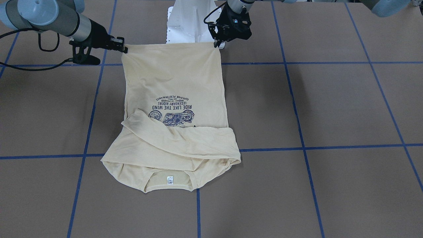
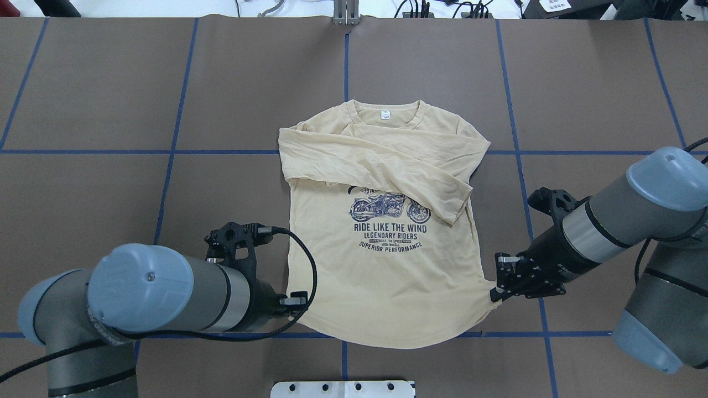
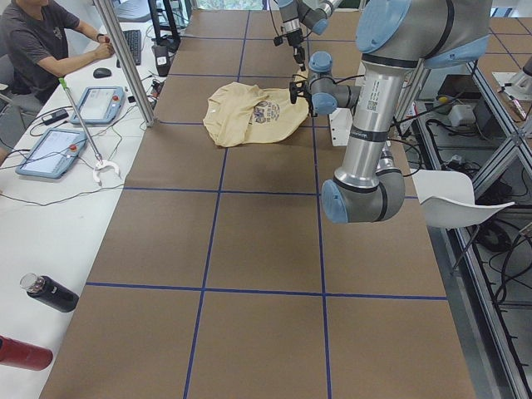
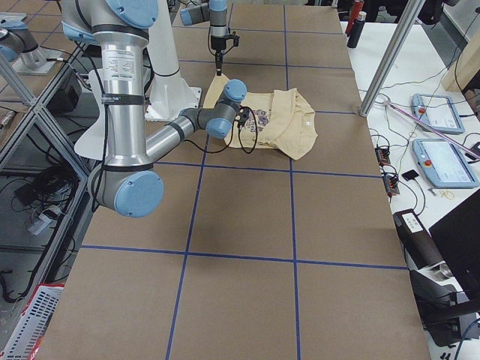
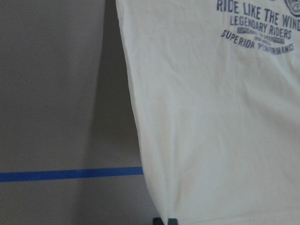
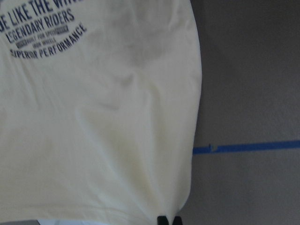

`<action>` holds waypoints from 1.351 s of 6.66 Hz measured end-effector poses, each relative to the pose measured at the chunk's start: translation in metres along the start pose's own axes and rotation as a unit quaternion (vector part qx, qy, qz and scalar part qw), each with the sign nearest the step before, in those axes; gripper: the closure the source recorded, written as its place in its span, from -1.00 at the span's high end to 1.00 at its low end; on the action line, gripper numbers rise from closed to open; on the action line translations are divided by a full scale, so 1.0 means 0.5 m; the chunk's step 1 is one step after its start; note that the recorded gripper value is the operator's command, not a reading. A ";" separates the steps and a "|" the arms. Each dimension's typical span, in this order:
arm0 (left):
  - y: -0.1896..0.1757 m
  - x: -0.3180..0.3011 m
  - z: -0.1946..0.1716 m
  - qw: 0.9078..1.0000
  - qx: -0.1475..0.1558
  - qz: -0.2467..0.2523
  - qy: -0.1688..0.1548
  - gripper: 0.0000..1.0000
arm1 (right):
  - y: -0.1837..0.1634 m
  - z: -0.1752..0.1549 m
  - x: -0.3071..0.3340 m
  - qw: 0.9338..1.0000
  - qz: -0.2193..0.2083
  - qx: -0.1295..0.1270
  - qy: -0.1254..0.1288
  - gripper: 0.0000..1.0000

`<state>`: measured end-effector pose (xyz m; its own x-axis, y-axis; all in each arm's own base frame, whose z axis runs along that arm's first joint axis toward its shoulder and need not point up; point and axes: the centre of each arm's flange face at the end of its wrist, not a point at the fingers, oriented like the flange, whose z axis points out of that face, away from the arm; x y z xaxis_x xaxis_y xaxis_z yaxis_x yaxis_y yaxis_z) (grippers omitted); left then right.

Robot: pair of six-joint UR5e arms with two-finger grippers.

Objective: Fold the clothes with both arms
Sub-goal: 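Pull the hem corners toward the robot with both grippers, then lift the hem with both grippers and carry it over toward the collar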

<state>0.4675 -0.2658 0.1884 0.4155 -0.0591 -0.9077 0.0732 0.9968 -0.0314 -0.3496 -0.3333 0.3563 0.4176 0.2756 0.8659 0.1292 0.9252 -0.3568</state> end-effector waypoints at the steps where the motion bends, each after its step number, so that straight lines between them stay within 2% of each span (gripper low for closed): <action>1: -0.065 -0.002 -0.027 1.000 0.030 0.003 0.004 -1.00 | -0.060 -0.012 -0.002 1.000 -0.006 0.030 -0.005 -1.00; 3: -0.162 -0.007 -0.040 0.997 0.070 -0.005 0.005 -1.00 | -0.162 -0.060 0.013 0.997 -0.012 0.075 -0.008 -1.00; 5: -0.237 -0.001 0.005 0.996 0.092 -0.011 0.012 -1.00 | -0.245 -0.100 -0.003 0.995 -0.002 0.102 -0.015 -1.00; 7: -0.286 0.004 0.005 0.994 0.109 -0.016 0.017 -1.00 | -0.278 -0.154 -0.029 0.992 -0.001 0.120 -0.030 -1.00; 8: -0.306 0.006 -0.014 0.994 0.110 -0.019 0.022 -1.00 | -0.284 -0.175 -0.053 0.991 -0.007 0.127 -0.039 -1.00; 9: -0.330 0.001 -0.057 0.994 0.096 -0.023 0.034 -1.00 | -0.292 -0.192 -0.075 0.990 -0.012 0.134 -0.045 -1.00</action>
<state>0.4298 -0.4290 0.1813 0.3457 -0.0944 -0.9336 0.2660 0.9640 0.0010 -0.2978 -0.5036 0.3423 0.3337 0.2637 0.9051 -0.1094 0.9644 -0.2406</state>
